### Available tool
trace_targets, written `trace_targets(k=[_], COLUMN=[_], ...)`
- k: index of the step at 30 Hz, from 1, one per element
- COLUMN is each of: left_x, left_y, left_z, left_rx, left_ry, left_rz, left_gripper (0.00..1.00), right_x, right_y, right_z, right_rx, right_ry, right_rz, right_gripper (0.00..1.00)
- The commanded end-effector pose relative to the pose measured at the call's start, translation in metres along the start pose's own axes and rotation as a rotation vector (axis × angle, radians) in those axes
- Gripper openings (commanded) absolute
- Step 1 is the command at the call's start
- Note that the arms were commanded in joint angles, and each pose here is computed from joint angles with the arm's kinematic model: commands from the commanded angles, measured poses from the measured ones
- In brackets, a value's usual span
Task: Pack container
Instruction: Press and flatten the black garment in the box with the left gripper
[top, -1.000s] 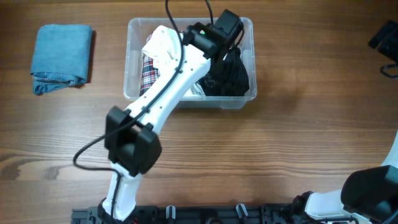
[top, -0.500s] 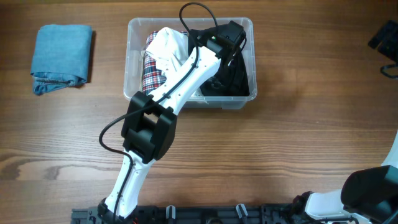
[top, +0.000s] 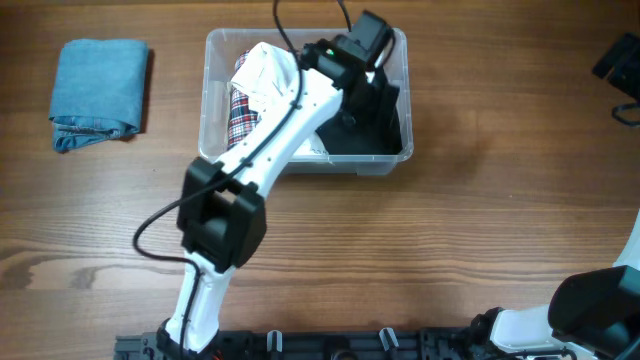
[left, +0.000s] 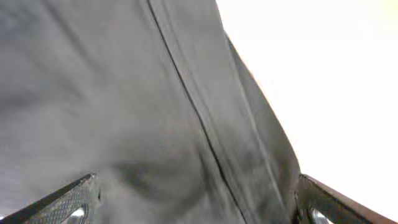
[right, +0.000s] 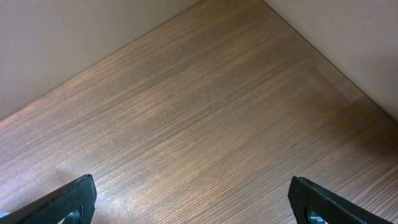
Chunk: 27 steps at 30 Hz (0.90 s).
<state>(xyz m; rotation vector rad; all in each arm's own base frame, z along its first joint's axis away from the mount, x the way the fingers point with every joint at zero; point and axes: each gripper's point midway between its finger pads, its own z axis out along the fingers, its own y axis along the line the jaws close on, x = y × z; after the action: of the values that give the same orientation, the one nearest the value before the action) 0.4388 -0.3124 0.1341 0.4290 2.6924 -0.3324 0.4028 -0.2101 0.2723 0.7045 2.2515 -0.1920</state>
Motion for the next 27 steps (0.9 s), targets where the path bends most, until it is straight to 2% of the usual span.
trace_targets(k=[1,6,9,15,19,24,27], left_x=[-0.025,-0.048,-0.051,-0.027,-0.014,-0.018,-0.027], left_y=[0.018,0.054,0.062,0.057,0.059,0.058,0.055], left_z=[-0.014,-0.012,0.008,0.075,0.097,0.095,0.071], left_rx=[0.006,-0.066,-0.072,-0.005,-0.016,-0.012,-0.005], left_ry=[-0.083,-0.163,-0.164,-0.06,-0.016,-0.032,-0.058], left_rz=[-0.047,-0.092,-0.103,-0.103,-0.103,-0.102,-0.1], left_gripper=[1.0,1.0,1.0,1.0,1.0,1.0,1.0], right_x=[0.005,0.005,0.005,0.005,0.005,0.005,0.005], right_y=[0.003,0.003,0.003,0.003,0.003,0.003,0.003], right_z=[0.006,0.006,0.006,0.006,0.006,0.006,0.006], right_rx=[-0.015,-0.015,-0.015,-0.015,-0.015,-0.015,-0.015], right_ry=[0.02,0.02,0.02,0.02,0.02,0.02,0.02], right_rz=[-0.018,-0.019,-0.018,-0.018,-0.019,-0.019,-0.019], right_gripper=[1.0,1.0,1.0,1.0,1.0,1.0,1.0])
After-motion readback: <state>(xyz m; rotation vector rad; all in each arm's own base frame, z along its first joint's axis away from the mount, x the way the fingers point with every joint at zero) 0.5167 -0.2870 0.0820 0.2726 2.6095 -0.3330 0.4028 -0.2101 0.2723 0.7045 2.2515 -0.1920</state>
